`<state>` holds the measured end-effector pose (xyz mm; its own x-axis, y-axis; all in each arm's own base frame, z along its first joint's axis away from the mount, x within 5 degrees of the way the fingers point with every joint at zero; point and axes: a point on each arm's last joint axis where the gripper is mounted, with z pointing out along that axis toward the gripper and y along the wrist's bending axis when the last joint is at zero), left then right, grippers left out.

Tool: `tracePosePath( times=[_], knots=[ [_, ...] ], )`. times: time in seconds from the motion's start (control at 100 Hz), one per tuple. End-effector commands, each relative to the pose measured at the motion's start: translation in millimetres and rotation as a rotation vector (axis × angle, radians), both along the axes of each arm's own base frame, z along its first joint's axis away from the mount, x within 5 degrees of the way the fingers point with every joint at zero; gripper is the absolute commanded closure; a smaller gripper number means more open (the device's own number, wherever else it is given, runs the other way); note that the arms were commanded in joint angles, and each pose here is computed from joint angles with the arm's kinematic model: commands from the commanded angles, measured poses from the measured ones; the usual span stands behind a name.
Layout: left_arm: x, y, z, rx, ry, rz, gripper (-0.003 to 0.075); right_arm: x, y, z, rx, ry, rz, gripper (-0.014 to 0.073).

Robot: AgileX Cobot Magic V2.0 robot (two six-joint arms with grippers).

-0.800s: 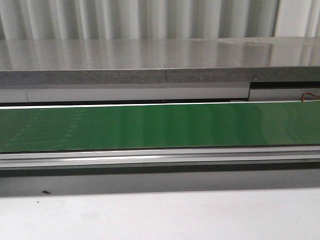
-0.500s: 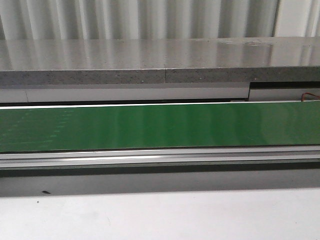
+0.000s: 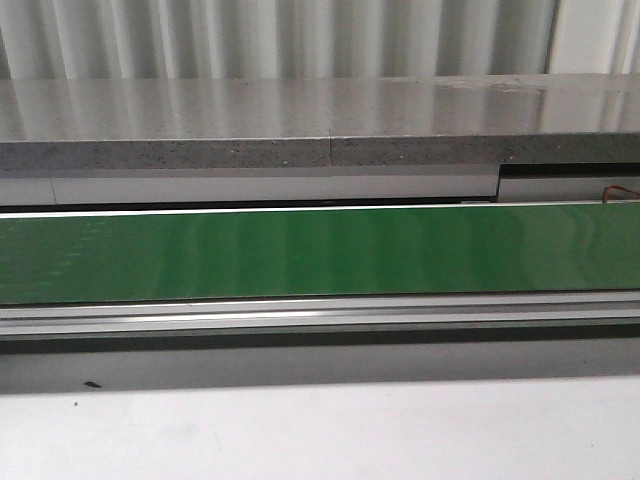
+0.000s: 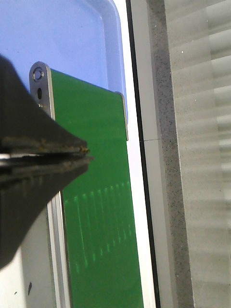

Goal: Move button from right to left
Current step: 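Move the right gripper down toward the yellow push button in the green tray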

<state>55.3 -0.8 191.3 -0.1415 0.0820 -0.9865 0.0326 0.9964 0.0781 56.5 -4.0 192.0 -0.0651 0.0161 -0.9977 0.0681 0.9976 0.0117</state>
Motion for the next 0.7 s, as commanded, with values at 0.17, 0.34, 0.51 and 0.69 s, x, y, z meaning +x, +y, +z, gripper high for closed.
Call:
tracePosePath(
  times=[0.17, 0.34, 0.51, 0.69],
  knots=[
    [-0.1, -0.6, -4.8, -0.003, -0.066, -0.008, 0.0741, -3.7, 0.1, 20.5, -0.015, -0.103, -0.003, 0.0655],
    [-0.1, -0.6, -4.8, -0.003, -0.066, -0.008, 0.0741, -6.7, -0.4, 44.6, -0.008, -0.016, -0.010, 0.0655],
    [-0.1, -0.6, -4.8, -0.003, -0.066, -0.008, 0.0741, -2.1, -1.2, 77.5, 0.000, 0.088, -0.016, 0.0655],
    [-0.1, -0.6, -4.8, -0.003, -0.066, -0.008, 0.0741, 13.6, -2.6, 108.0, 0.009, 0.216, -0.020, 0.0655]
  ],
)
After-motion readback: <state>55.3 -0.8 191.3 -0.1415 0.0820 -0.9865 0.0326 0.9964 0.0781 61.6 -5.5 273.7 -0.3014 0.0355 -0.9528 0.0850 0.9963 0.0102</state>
